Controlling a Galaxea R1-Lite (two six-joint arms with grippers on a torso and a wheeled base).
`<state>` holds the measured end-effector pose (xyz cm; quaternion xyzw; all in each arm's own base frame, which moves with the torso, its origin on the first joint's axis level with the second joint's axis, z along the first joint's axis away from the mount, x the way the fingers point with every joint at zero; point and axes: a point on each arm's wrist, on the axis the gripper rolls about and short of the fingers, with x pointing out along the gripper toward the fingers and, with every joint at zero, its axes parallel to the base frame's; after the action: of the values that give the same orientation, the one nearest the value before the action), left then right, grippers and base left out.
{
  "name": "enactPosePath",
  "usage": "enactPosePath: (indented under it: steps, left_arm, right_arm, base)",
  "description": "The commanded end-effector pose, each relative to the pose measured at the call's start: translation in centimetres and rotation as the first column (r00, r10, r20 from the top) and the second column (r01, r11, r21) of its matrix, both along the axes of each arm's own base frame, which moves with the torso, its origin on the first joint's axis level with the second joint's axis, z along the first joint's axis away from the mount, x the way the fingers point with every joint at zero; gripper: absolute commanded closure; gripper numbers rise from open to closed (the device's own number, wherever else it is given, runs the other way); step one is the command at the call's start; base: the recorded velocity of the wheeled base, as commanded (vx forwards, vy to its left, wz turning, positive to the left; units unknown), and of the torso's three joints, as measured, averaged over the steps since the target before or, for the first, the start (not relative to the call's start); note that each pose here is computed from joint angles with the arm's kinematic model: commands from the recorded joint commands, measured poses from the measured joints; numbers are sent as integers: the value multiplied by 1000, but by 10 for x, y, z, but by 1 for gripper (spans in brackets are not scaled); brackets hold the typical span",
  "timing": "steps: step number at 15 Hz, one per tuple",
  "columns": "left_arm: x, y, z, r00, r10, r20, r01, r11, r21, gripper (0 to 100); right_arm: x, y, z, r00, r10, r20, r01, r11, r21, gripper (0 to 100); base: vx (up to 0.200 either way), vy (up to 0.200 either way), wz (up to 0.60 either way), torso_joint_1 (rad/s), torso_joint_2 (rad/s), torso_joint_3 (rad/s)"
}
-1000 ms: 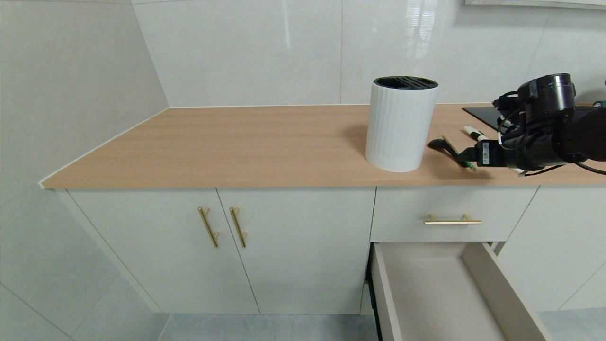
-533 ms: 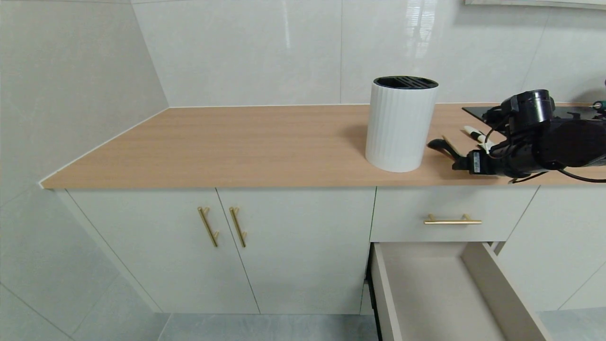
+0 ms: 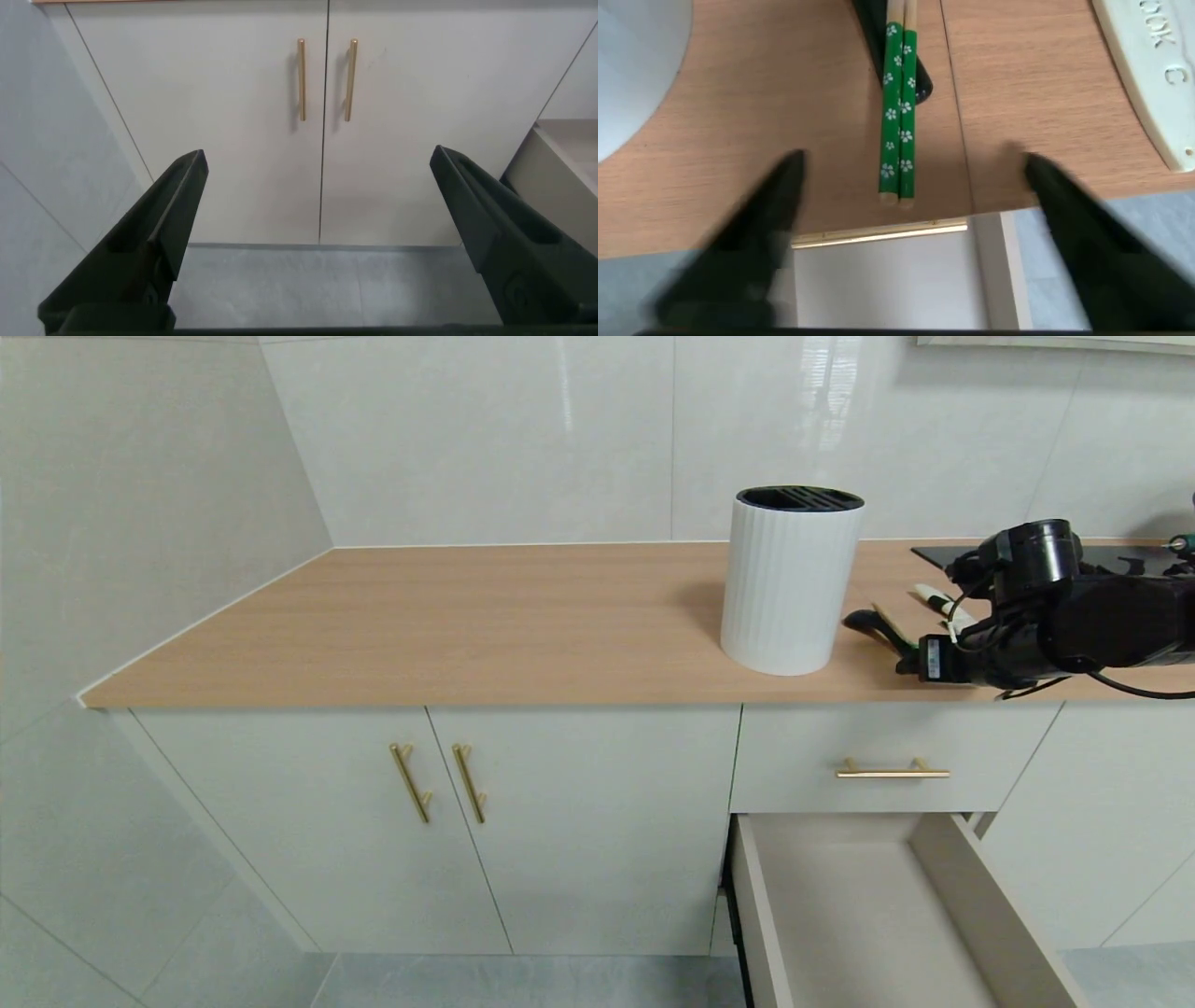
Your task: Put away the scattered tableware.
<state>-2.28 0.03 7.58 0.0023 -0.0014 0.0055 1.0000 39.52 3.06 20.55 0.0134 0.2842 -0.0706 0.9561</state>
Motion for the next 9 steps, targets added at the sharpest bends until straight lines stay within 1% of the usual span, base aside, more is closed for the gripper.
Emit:
enactPosePath:
  steps: [1,7,9]
  left_arm:
    - [0,0,0,1000,0,-1,0,1000,0,0]
    - [0,0,0,1000,1,-1,-1,1000,0,0]
    - [0,0,0,1000,0,-1,0,1000,0,0]
  right_arm:
    - [0,0,0,1000,1,-1,-1,1000,0,100]
    - [-2,-1,4,1000,-3,11,3,1000,2,100]
    - [-7,-1,12,1000,-8,30,8,1000,12,100]
  base:
    - [0,0,0,0,0,0]
    - [0,0,0,0,0,0]
    - [0,0,0,0,0,0]
